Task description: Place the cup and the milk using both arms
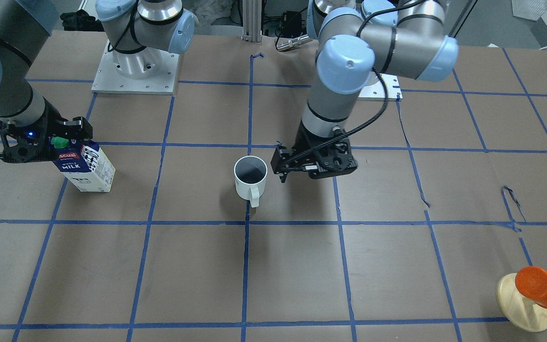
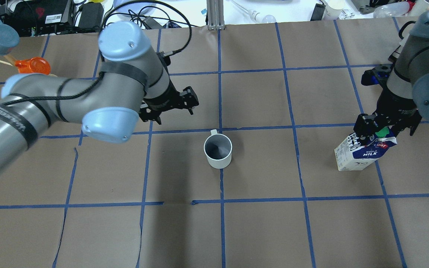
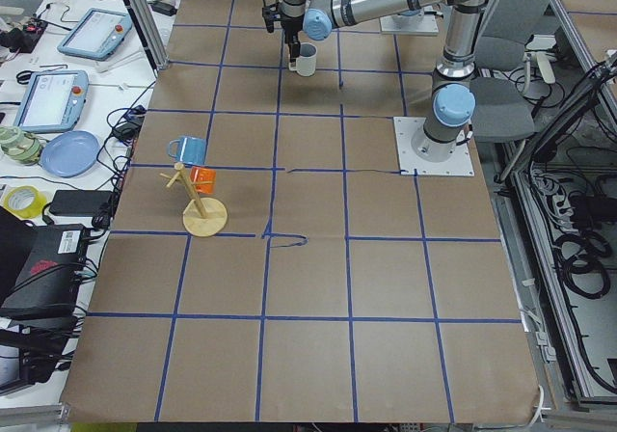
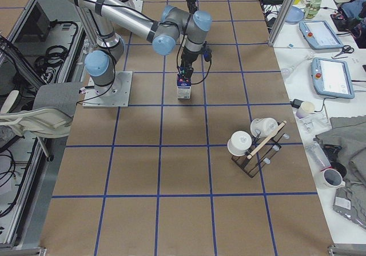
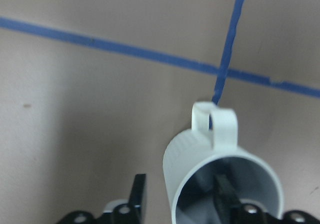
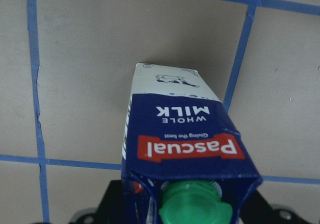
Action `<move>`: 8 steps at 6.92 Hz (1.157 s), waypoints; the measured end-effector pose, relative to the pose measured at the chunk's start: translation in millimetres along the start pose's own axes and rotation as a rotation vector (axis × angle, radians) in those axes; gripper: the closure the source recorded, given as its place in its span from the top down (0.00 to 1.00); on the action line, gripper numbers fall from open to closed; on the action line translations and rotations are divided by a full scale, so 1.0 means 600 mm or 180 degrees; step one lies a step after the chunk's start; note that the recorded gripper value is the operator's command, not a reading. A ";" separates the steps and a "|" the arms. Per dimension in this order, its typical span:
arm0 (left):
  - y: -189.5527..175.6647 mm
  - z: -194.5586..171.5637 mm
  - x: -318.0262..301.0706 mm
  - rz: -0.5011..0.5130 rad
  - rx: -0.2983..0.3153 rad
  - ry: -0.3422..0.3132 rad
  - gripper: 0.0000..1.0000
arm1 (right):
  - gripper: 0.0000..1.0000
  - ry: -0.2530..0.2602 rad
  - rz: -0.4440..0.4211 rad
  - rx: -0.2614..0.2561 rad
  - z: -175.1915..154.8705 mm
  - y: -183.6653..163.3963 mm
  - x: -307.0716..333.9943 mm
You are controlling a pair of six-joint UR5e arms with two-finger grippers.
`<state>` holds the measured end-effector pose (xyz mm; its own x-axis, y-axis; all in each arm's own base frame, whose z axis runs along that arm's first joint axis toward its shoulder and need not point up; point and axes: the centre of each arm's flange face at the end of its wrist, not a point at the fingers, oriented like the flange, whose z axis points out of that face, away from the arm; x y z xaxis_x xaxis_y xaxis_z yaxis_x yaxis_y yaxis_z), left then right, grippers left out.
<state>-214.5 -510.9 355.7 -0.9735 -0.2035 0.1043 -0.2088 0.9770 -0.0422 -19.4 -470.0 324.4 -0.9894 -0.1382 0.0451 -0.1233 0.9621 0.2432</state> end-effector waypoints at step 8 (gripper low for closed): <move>-0.047 -0.354 -0.185 0.0813 0.0006 -0.0261 1.00 | 0.33 -0.0163 0.0124 0.0260 -0.113 -0.025 -0.043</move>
<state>-80.7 -502.8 556.1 -0.9989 0.0452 0.0093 0.0446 0.9973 -0.0588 13.2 -496.5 385.2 -0.9959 -0.0902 0.0030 -0.0885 0.9828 0.1623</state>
